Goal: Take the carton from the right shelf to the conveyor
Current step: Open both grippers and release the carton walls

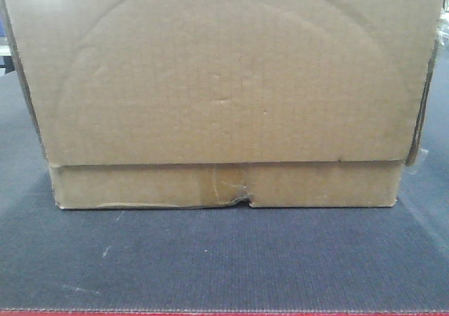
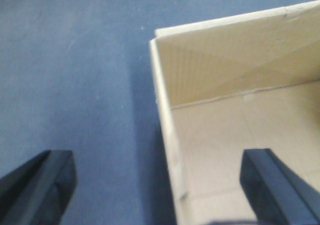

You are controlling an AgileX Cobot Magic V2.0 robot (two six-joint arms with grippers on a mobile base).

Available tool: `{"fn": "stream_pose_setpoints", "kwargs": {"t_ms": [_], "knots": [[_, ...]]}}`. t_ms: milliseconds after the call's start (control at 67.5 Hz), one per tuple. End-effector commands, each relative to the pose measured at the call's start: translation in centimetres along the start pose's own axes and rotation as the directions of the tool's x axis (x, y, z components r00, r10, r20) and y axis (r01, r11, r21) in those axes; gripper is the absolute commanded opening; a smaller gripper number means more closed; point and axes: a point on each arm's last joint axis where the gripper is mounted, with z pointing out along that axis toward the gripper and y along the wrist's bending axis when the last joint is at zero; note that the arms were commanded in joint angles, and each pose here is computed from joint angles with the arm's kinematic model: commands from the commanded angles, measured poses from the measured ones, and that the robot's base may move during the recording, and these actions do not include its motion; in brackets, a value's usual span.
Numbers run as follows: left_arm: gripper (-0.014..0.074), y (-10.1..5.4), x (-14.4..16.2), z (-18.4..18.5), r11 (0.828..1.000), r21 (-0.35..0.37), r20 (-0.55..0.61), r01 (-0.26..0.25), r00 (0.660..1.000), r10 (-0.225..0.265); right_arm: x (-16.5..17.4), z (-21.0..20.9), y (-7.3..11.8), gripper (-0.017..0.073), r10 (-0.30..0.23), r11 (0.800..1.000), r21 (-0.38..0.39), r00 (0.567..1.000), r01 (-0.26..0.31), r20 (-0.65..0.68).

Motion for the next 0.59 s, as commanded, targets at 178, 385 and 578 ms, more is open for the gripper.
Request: {"fn": "stream_pose_setpoints", "kwargs": {"t_ms": [178,385,578], "knots": [[0.0132,5.9,3.0,-2.2,0.993,-0.008,-0.045,0.119,0.992,-0.119,1.0,-4.8,-4.9,-0.0059,0.070,0.987,0.142,0.994,-0.082,0.081],[-0.0007,8.2,7.9,-3.1,0.980,-0.083,-0.002,0.182,0.983,-0.182,4.7,-3.8,-6.6,-0.0069,0.095,0.977,0.187,0.994,-0.102,0.048],[-0.0007,7.6,14.2,-4.0,0.981,-0.104,0.075,0.166,0.984,-0.159,9.7,-2.5,-6.6,-0.0069,0.089,0.978,0.184,0.995,-0.097,0.048]]}}
